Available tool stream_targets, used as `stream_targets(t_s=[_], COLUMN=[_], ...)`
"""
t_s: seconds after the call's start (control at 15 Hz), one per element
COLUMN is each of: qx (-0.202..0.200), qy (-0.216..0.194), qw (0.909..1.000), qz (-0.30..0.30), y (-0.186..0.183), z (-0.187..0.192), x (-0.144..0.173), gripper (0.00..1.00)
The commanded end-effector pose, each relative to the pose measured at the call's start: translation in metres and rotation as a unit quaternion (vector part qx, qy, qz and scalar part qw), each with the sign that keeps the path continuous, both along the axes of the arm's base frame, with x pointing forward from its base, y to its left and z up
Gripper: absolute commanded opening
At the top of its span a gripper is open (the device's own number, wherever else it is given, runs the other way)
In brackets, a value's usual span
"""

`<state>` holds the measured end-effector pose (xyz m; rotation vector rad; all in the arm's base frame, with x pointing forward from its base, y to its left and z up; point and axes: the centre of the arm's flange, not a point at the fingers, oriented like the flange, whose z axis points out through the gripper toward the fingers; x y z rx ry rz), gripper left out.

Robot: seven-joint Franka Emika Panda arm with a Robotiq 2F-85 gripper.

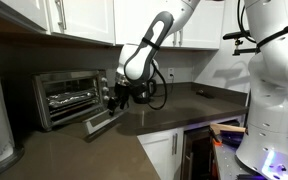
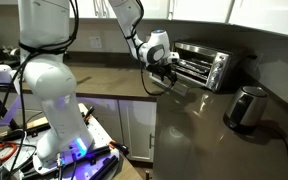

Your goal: Close the oven

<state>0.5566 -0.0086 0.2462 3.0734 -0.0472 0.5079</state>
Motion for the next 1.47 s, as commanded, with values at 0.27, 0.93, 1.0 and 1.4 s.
stream_targets(t_s=[0.27,0.93,1.0,1.4], qx=[-0.010,-0.029,-0.032,-0.043], qy=[-0.016,-0.024,-0.025,-0.027], qw=[0.9998,0.9992,0.9991,0.9985], qz=[0.001,0.013,0.015,0.019], y=[-0.003,0.005,0.007,0.001], z=[0.024,0.038,0.040,0.055], x=[0.000,0.000,0.000,0.006], gripper=[1.00,1.00,1.00,1.00])
